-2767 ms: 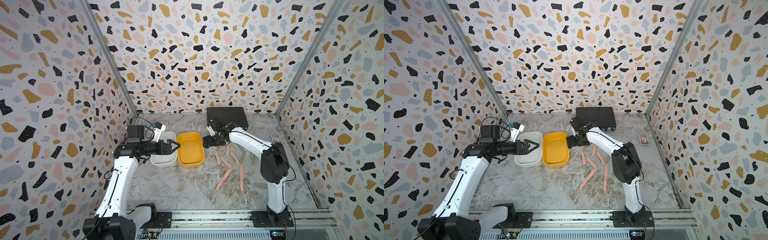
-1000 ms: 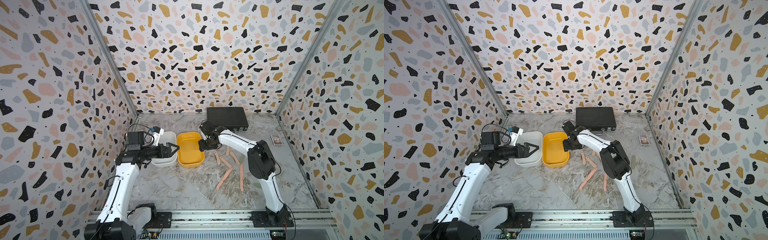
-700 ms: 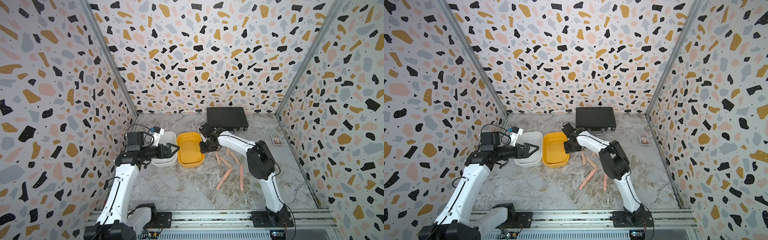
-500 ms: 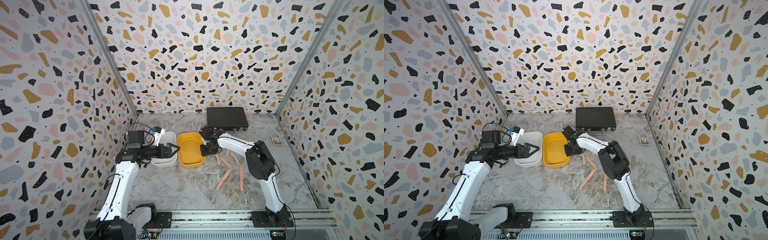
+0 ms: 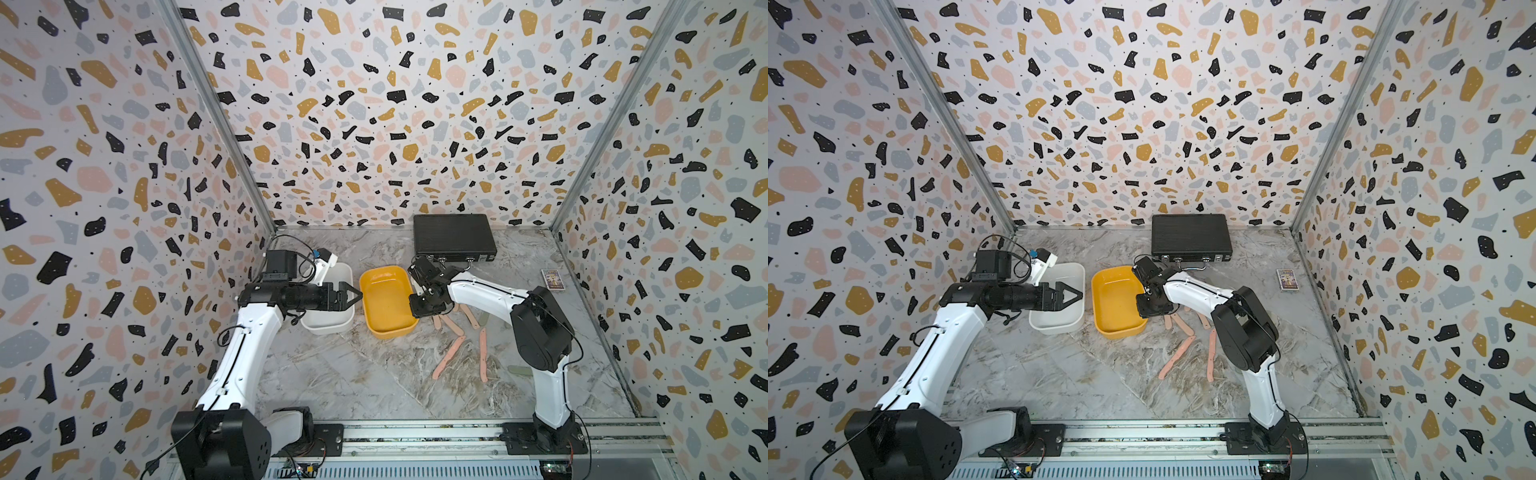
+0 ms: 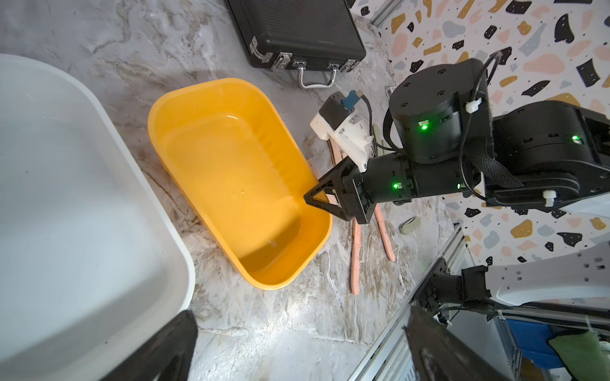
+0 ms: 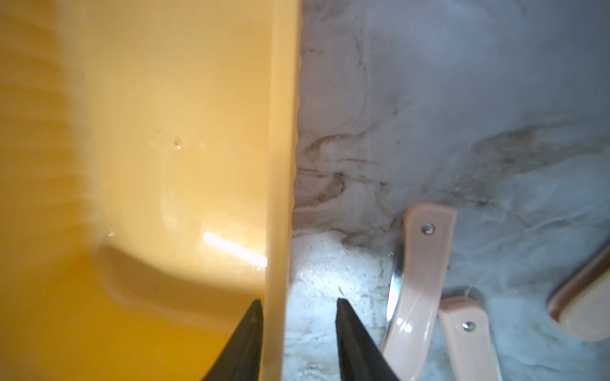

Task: Place the fruit knives into the storage box by color
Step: Move the storage box to the center of the board.

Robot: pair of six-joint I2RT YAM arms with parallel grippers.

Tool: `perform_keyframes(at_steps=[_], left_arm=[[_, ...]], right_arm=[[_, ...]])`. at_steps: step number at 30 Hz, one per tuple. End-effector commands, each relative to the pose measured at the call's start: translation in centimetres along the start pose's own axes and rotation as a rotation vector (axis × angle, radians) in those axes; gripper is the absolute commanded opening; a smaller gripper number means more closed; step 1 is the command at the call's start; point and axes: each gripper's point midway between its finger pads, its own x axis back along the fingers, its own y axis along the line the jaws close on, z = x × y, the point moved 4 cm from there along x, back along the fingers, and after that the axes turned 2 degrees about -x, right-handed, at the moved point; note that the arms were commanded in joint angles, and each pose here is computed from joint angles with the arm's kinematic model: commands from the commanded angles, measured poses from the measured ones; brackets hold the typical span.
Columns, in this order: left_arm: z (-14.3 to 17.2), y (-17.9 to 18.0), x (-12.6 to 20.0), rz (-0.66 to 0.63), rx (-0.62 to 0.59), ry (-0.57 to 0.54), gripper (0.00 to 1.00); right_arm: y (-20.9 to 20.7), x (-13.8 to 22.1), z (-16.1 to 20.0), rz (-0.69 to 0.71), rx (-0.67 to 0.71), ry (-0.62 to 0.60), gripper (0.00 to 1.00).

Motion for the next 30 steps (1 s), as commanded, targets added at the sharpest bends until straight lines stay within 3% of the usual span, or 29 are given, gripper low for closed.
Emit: perform_keyframes(at_steps=[1,19,30], left_arm=[[-0.5,-0.5,0.0,-0.019,-0.05,0.005,0.99],[-0.1,-0.8,-1.4,-0.002,-0.058,0.054,0.99],[0.2,-0.8,-1.3,-0.015,-0.069,0.035,0.99]], right_arm=[[0.3,1.3,0.8,-0.016,-0.003,-0.008,0.39],[1.6,1.9,6.5,-0.024,0.065,0.071,0.47],[2.2,2.8,7.6,-0.029,0.087,0.059,0.48]])
